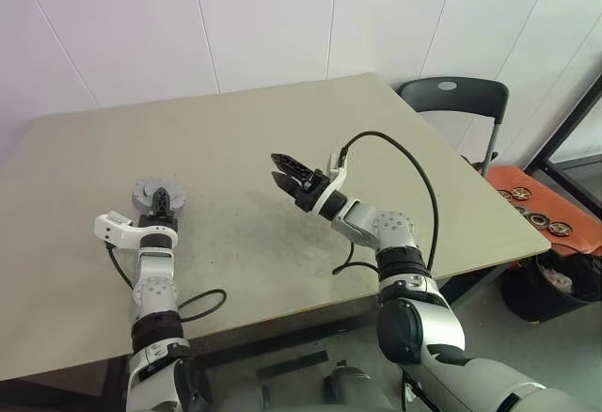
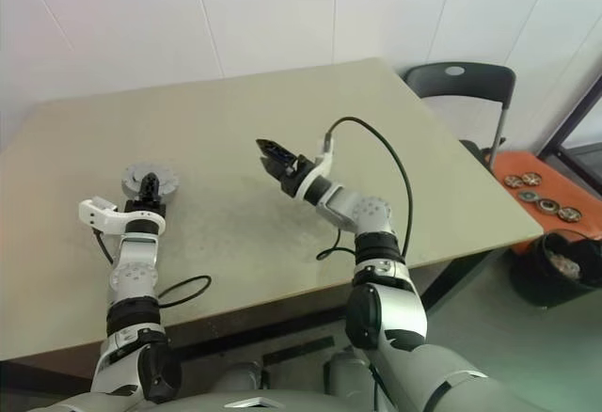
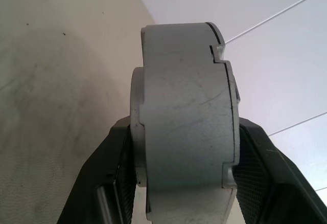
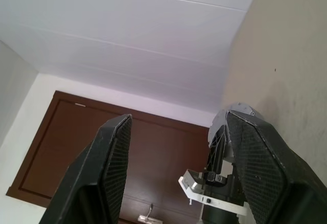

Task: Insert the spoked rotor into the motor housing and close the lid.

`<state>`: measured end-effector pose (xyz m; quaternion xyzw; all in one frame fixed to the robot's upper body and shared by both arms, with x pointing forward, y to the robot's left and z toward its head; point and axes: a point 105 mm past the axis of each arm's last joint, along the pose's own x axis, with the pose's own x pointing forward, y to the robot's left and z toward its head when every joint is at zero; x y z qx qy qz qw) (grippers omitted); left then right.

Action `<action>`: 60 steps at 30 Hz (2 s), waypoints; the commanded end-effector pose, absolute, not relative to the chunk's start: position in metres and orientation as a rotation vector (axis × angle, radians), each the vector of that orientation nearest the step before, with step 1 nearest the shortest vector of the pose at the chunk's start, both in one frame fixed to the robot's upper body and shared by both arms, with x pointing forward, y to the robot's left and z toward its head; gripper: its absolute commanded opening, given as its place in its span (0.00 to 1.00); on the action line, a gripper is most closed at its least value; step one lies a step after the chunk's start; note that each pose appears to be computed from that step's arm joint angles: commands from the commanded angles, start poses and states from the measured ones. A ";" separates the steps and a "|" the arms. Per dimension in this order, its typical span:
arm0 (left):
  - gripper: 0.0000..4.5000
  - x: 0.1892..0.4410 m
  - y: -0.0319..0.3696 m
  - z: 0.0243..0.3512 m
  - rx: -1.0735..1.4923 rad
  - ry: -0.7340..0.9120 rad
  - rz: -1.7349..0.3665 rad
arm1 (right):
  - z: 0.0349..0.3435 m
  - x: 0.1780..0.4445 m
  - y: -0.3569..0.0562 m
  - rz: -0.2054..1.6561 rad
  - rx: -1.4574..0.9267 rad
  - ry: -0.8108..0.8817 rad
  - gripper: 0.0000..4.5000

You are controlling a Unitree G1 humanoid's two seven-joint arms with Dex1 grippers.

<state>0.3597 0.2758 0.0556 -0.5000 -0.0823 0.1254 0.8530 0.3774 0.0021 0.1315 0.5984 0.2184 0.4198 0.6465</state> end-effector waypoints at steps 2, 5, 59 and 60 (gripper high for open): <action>0.50 0.363 0.285 0.063 -1.026 -0.200 0.305 | 0.143 0.370 0.016 1.028 1.372 0.467 0.68; 0.50 0.360 0.293 0.048 -1.003 -0.153 0.394 | 0.144 0.370 0.015 1.028 1.370 0.464 0.68; 0.99 0.324 0.248 0.152 -0.140 -0.402 -0.188 | 0.130 0.386 -0.023 0.806 0.568 0.178 0.69; 0.99 0.321 0.244 0.147 -0.123 -0.375 -0.231 | 0.130 0.385 -0.026 0.805 0.498 0.145 0.69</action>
